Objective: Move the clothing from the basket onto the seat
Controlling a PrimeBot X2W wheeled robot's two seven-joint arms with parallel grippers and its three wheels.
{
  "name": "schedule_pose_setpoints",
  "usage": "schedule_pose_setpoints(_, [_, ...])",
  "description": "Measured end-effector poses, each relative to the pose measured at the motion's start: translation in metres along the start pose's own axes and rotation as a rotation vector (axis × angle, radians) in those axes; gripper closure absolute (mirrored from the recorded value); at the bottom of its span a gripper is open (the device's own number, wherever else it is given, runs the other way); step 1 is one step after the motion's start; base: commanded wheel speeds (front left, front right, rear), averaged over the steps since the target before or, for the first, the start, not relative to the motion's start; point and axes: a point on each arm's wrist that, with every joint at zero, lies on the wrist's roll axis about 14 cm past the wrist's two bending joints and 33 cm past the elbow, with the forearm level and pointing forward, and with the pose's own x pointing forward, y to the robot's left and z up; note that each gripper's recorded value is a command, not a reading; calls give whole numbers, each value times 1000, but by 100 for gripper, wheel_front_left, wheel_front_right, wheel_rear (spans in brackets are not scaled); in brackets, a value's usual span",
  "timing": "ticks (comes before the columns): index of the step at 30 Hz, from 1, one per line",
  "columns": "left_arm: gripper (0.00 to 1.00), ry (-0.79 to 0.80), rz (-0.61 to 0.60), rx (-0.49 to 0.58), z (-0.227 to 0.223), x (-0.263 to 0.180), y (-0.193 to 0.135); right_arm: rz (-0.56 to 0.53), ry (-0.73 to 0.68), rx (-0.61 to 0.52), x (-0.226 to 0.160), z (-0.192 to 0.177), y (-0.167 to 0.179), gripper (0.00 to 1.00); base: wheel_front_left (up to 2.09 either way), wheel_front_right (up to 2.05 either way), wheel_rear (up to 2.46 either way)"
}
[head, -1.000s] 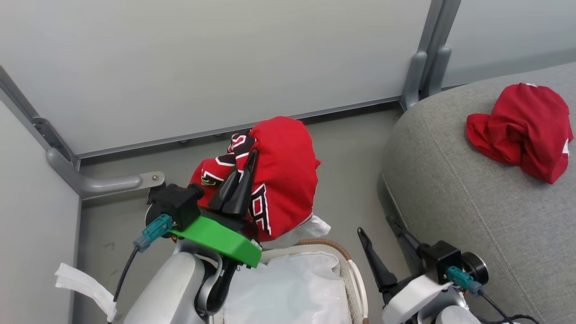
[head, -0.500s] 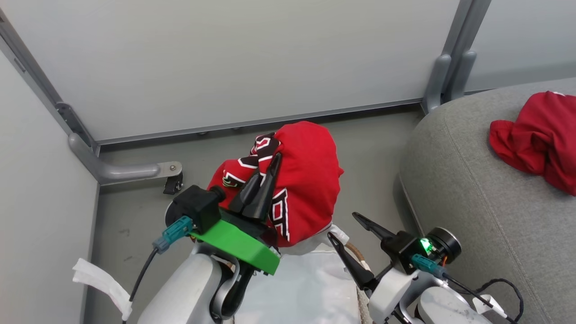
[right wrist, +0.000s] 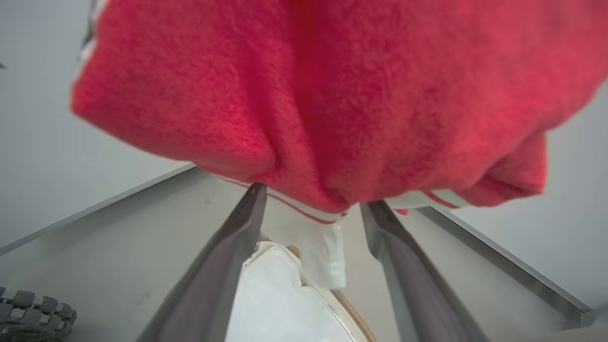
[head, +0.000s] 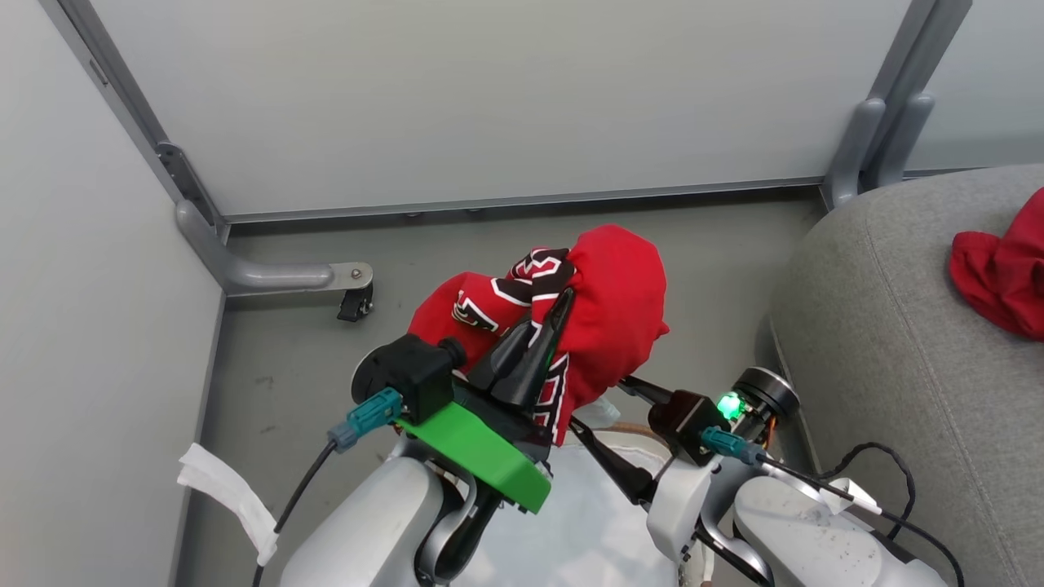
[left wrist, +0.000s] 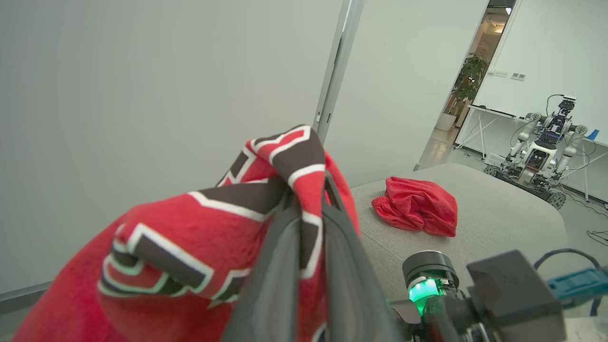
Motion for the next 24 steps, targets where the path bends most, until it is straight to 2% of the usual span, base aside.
schedule_pose_setpoints(9, [100,20,-34,-2,-2,-3,-8,86,24,-9,12,-4,16,0,0,0,0])
schedule_pose_setpoints(19, [100,16,-45,-11,1,-6,-13,125,39,-6,14,-6,20,2,0,0,0])
schedule_pose_setpoints(20, [100,12,-31,-11,3,-7,-9,151,39,6,16,-6,30,100,0,0,0])
schedule_pose_setpoints(24, [100,4,-10,-12,5,-7,-3,147,51,25,14,-11,31,100,0,0,0])
